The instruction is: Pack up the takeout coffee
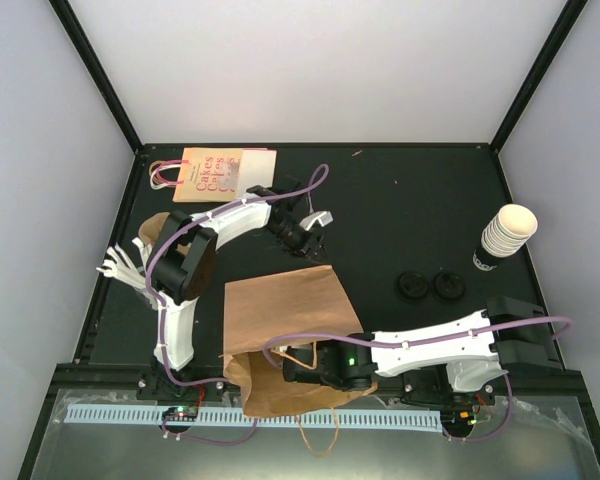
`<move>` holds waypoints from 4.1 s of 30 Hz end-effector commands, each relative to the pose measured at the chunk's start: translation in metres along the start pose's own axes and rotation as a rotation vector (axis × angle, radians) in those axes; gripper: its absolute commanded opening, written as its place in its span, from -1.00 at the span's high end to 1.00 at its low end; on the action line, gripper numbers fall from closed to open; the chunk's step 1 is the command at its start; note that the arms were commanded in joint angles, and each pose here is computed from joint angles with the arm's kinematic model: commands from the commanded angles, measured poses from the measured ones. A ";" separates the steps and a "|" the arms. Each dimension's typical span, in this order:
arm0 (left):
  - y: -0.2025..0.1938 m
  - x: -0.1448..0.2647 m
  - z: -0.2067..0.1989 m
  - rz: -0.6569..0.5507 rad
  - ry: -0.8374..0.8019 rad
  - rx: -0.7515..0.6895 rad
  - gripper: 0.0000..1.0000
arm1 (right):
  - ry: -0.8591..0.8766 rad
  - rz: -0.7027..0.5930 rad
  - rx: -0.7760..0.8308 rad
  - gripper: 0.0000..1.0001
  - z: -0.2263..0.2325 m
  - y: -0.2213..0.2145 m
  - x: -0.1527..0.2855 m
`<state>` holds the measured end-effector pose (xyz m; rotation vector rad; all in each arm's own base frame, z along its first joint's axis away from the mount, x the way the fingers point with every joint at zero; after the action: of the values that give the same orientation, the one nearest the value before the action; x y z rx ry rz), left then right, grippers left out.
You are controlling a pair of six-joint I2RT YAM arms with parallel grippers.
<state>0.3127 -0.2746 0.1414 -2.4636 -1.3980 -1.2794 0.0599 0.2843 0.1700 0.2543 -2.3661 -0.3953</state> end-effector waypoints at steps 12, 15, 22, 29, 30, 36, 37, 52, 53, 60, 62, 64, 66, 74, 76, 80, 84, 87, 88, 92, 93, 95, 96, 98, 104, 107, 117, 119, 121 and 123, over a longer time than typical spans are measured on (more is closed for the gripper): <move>-0.020 -0.019 0.003 0.074 -0.052 0.048 0.06 | 0.106 0.118 0.092 -0.05 0.023 -0.025 -0.019; -0.019 -0.019 0.003 0.072 -0.053 0.049 0.06 | 0.159 0.125 0.088 -0.05 0.028 -0.025 -0.019; -0.019 -0.018 0.002 0.072 -0.051 0.051 0.06 | 0.203 0.145 0.094 -0.05 0.034 -0.028 -0.020; -0.020 -0.018 0.001 0.072 -0.052 0.052 0.06 | 0.204 0.146 0.097 -0.06 0.036 -0.032 -0.022; -0.020 -0.017 0.001 0.072 -0.052 0.052 0.06 | 0.206 0.147 0.099 -0.06 0.037 -0.032 -0.022; -0.021 -0.018 0.001 0.075 -0.053 0.053 0.06 | 0.252 0.153 0.099 -0.06 0.041 -0.033 -0.021; -0.021 -0.018 0.001 0.074 -0.053 0.054 0.06 | 0.252 0.153 0.099 -0.06 0.041 -0.033 -0.021; -0.021 -0.018 0.001 0.076 -0.053 0.057 0.06 | 0.238 0.154 0.114 -0.05 0.041 -0.037 -0.023; -0.021 -0.017 0.001 0.075 -0.052 0.056 0.06 | 0.245 0.155 0.114 -0.05 0.042 -0.037 -0.022; -0.022 -0.018 0.001 0.078 -0.054 0.054 0.06 | 0.159 0.156 0.091 -0.05 0.029 -0.035 -0.028; -0.022 -0.018 0.001 0.080 -0.054 0.056 0.06 | 0.131 0.156 0.078 -0.06 0.023 -0.035 -0.030; -0.023 -0.018 0.001 0.080 -0.054 0.056 0.06 | 0.133 0.161 0.075 -0.06 0.022 -0.036 -0.031; -0.023 -0.018 0.002 0.082 -0.055 0.056 0.06 | 0.149 0.166 0.074 -0.06 0.023 -0.036 -0.031; -0.027 -0.020 0.002 0.088 -0.057 0.061 0.06 | 0.273 0.199 0.083 -0.05 0.035 -0.038 -0.030; -0.028 -0.020 0.003 0.088 -0.056 0.062 0.06 | 0.315 0.207 0.082 -0.05 0.038 -0.039 -0.029; -0.027 -0.020 0.002 0.085 -0.058 0.060 0.06 | 0.355 0.215 0.077 -0.07 0.042 -0.040 -0.027; -0.027 -0.020 0.002 0.085 -0.058 0.063 0.06 | 0.340 0.223 0.086 -0.07 0.043 -0.043 -0.030; -0.028 -0.020 0.003 0.089 -0.056 0.064 0.06 | 0.353 0.226 0.087 -0.07 0.045 -0.043 -0.030; -0.028 -0.020 0.003 0.089 -0.057 0.064 0.06 | 0.356 0.226 0.086 -0.07 0.045 -0.043 -0.030; -0.027 -0.020 0.003 0.087 -0.056 0.063 0.06 | 0.355 0.224 0.084 -0.07 0.045 -0.043 -0.030; -0.028 -0.020 0.003 0.088 -0.056 0.064 0.06 | 0.355 0.224 0.085 -0.07 0.045 -0.043 -0.030; -0.028 -0.020 0.003 0.087 -0.056 0.065 0.06 | 0.346 0.224 0.086 -0.07 0.045 -0.043 -0.031; -0.028 -0.021 0.003 0.089 -0.058 0.066 0.06 | 0.331 0.223 0.087 -0.08 0.044 -0.044 -0.032; -0.028 -0.020 0.003 0.089 -0.057 0.066 0.06 | 0.258 0.212 0.087 -0.07 0.039 -0.043 -0.034; -0.029 -0.021 0.003 0.089 -0.059 0.066 0.06 | 0.140 0.206 0.092 -0.11 0.027 -0.042 -0.040; -0.029 -0.021 0.003 0.090 -0.058 0.068 0.06 | 0.114 0.218 0.085 -0.10 0.022 -0.041 -0.043; -0.031 -0.022 0.004 0.090 -0.063 0.073 0.06 | 0.089 0.236 0.104 -0.10 0.020 -0.043 -0.048; -0.031 -0.022 0.004 0.092 -0.063 0.072 0.06 | 0.107 0.249 0.105 -0.10 0.021 -0.045 -0.048; -0.031 -0.022 0.003 0.092 -0.063 0.072 0.06 | 0.110 0.252 0.101 -0.10 0.021 -0.045 -0.047; -0.031 -0.021 0.003 0.092 -0.063 0.071 0.06 | 0.113 0.251 0.099 -0.10 0.021 -0.045 -0.046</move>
<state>0.3059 -0.2748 0.1296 -2.5096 -1.4173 -1.2219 0.0772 0.2951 0.1556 0.2061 -2.3660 -0.4244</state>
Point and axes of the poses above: each gripper's point midway between its finger pads, its own x axis back along the fingers, its own z axis along the line the jaws close on, y = z × x, the point moved 8 cm from there along x, back along the fingers, and after that the axes turned 14 degrees about -x, right-handed, at the moved point
